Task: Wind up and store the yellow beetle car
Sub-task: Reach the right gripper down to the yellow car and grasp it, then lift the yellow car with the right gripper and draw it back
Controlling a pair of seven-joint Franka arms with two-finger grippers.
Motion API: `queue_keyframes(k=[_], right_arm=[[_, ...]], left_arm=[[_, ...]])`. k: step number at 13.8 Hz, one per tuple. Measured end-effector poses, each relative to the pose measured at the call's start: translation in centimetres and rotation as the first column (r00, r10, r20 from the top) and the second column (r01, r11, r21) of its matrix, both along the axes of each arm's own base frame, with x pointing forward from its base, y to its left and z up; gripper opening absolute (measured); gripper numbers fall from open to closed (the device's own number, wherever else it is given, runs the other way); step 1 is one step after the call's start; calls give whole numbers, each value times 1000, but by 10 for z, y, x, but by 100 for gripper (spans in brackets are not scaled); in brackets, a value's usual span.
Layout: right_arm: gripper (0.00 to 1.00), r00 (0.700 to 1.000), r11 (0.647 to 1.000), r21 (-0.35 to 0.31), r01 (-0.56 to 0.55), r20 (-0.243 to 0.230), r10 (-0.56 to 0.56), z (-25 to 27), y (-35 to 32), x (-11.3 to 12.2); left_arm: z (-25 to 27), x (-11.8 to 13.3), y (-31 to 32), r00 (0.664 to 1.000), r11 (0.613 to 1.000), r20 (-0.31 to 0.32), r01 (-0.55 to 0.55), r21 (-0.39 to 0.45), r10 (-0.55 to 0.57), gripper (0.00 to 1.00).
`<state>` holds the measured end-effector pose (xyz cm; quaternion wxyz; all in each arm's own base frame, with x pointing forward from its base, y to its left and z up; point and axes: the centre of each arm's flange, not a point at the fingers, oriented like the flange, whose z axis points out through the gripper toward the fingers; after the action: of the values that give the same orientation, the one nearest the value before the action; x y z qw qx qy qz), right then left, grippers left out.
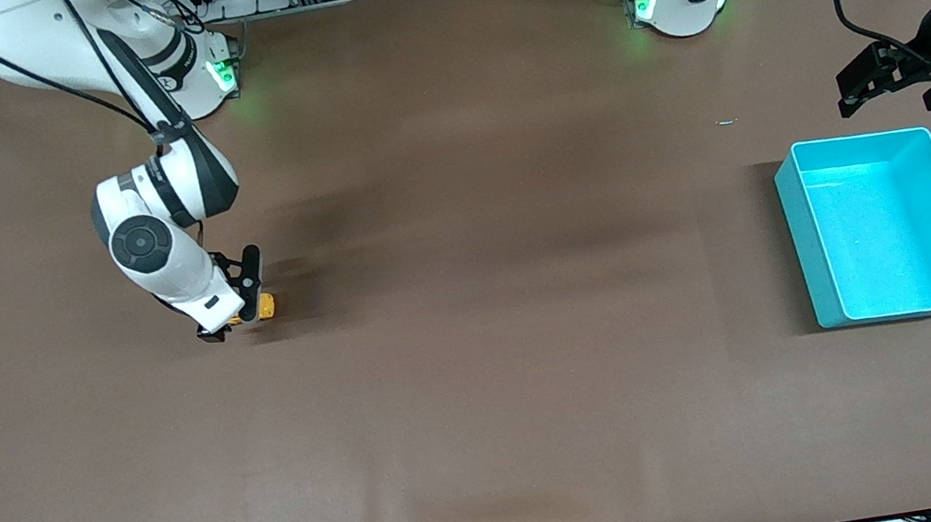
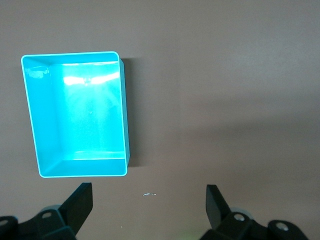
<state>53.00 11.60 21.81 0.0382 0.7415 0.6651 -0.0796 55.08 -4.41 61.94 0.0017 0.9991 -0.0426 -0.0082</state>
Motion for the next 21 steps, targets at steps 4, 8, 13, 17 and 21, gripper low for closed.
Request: queue_keyframes(k=[4,8,13,17,21], right_arm=[[79,1000,1000,-6,-2,-20,2,-15,0,-2],[68,1000,1000,-1,-9,-12,9,-16,2,-1],[55,1000,1000,2,-15,-9,15,-18,4,-1],[40,1000,1000,5,-25,-7,25,-18,10,-2],[40,1000,1000,5,-29,-7,29,-17,10,-2]], left_arm=[[-3,2,0,1000,1000,-6,-1,0,1,100],[-6,3,1,1000,1000,-11,-1,0,1,100],[-9,5,0,1000,1000,-16,-1,0,1,100],[-9,5,-1,1000,1000,-16,2,0,-2,100],[-10,5,-1,1000,1000,-17,1,0,-1,100]])
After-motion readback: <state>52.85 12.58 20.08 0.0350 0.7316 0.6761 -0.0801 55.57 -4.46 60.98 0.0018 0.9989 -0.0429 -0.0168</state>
